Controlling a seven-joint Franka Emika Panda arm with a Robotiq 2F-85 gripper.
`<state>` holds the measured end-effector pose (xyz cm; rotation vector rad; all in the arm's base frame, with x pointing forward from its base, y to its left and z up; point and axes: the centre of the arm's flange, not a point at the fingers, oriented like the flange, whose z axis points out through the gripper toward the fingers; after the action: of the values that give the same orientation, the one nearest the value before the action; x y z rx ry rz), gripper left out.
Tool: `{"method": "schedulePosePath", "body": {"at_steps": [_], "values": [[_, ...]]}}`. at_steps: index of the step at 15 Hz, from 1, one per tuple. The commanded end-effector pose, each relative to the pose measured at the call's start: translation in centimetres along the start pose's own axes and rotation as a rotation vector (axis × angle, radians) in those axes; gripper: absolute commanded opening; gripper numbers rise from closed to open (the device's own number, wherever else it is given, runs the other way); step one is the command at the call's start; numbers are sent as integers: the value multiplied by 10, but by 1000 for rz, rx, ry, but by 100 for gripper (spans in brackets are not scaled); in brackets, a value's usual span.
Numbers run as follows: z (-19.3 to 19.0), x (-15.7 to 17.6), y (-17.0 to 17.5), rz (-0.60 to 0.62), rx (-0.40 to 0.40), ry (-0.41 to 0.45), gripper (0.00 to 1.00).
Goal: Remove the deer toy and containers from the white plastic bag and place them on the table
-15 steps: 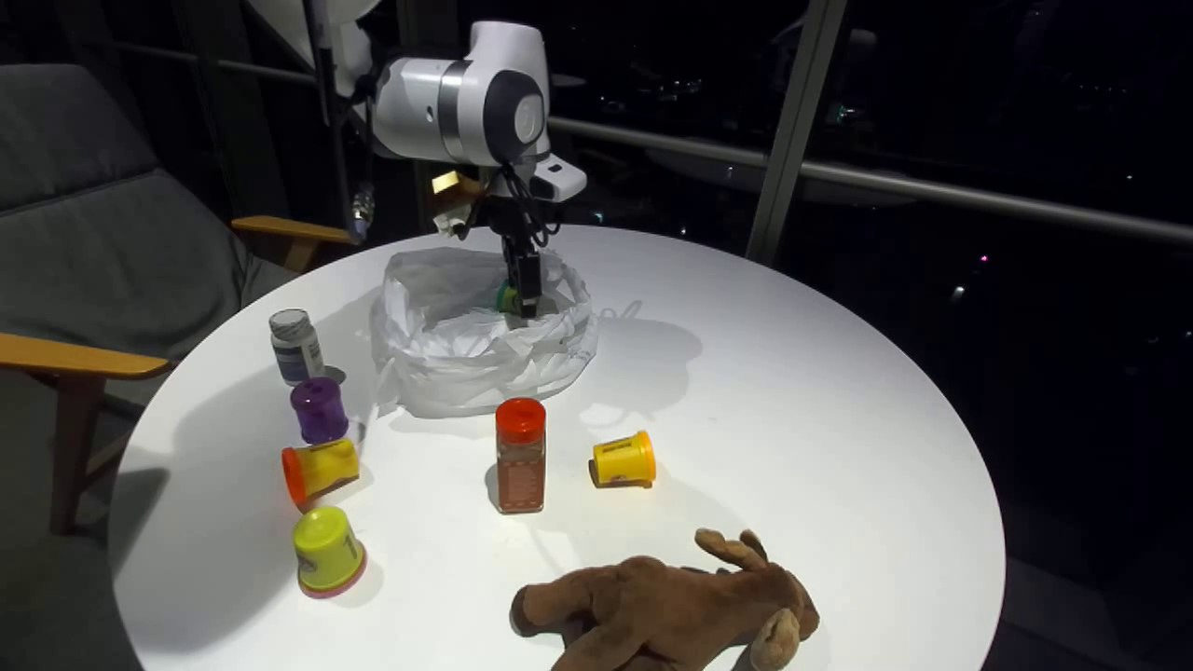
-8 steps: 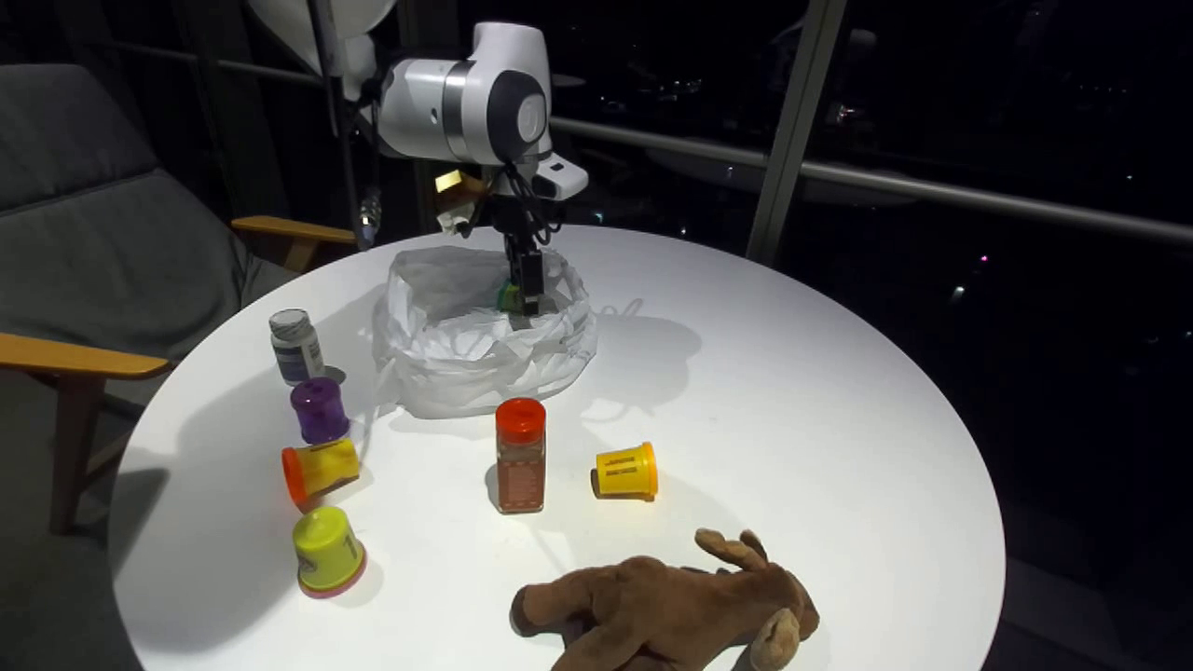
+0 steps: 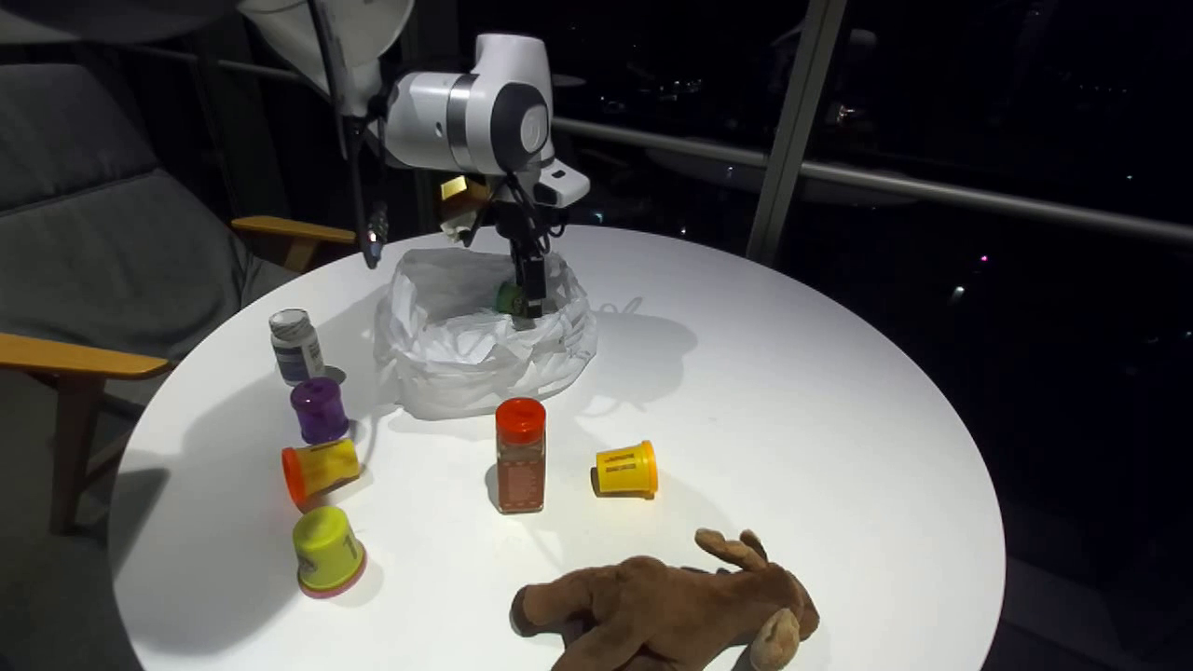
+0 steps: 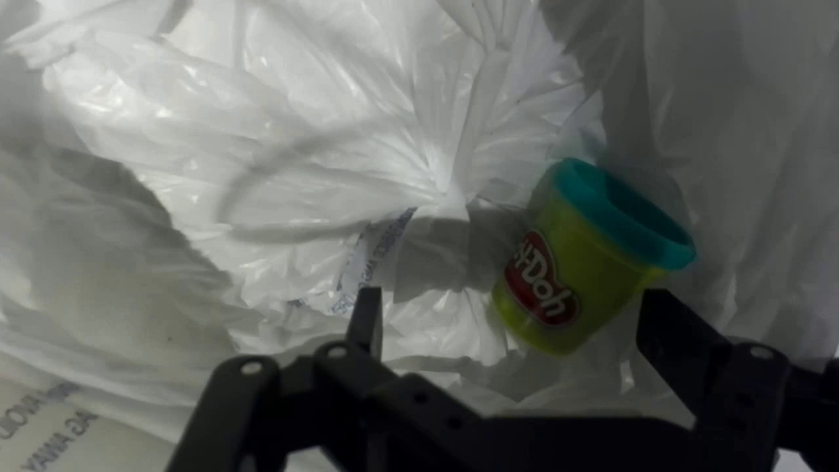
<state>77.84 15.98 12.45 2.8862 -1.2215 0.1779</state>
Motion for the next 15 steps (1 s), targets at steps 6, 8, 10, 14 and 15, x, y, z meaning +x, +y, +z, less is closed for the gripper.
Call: {"method": "schedulePosePath", "body": {"at_steps": [6, 8, 10, 14, 15], "values": [[13, 0, -39, 30, 36, -27, 100], [15, -4, -41, 30, 39, -30, 100], [15, -6, -43, 31, 39, -29, 75], [11, -12, -47, 29, 38, -13, 44], [9, -12, -48, 28, 38, -9, 35]]}}
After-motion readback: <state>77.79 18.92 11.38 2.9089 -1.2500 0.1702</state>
